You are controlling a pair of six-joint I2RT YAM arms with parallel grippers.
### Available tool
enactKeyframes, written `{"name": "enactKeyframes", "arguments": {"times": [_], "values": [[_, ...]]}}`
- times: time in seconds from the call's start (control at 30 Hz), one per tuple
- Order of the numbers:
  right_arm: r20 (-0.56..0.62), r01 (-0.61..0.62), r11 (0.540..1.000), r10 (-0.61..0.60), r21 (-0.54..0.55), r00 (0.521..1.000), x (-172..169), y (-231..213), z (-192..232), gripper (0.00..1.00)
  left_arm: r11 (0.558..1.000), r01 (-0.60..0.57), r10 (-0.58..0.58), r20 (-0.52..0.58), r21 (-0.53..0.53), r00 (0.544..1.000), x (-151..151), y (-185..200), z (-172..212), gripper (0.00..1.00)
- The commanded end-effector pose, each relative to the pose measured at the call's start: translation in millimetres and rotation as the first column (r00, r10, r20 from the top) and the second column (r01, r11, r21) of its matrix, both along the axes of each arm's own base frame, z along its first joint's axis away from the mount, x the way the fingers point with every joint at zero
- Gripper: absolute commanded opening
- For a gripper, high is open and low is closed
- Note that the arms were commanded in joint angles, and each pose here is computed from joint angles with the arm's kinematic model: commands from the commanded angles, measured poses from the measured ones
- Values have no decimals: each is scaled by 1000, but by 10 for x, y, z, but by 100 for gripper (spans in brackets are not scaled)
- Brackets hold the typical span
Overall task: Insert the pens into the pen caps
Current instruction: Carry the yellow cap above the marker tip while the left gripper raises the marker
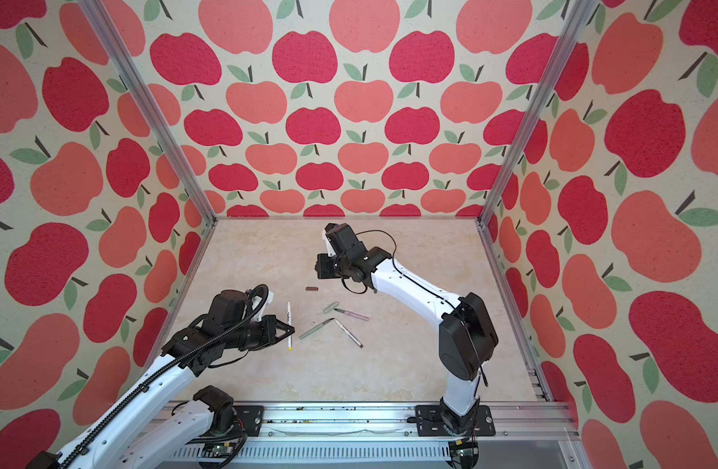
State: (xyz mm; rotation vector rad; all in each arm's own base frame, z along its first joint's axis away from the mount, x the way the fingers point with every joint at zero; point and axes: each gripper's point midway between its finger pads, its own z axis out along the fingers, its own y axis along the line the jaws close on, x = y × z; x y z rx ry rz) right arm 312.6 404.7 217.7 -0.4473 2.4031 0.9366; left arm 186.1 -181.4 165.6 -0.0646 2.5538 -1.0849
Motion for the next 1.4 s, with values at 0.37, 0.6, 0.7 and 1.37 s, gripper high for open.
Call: {"name": "enactKeyframes", "arguments": {"times": [0.37,0.6,0.7,1.37], "values": [[-114,-74,971,102,227,988,-236,211,248,5,999,33,-28,162,-28,986,441,-270,415,0],[-140,-75,958,117,276,983,-264,265,267,5,999,45,-40,170,-28,985,466,-315,445,0],[-145,-72,956,117,284,982,-268,270,272,5,998,51,-45,170,-28,984,467,-333,442,0],[-149,-81,941,136,329,979,-278,325,366,5,998,52,-48,169,-21,984,480,-347,421,0]]}}
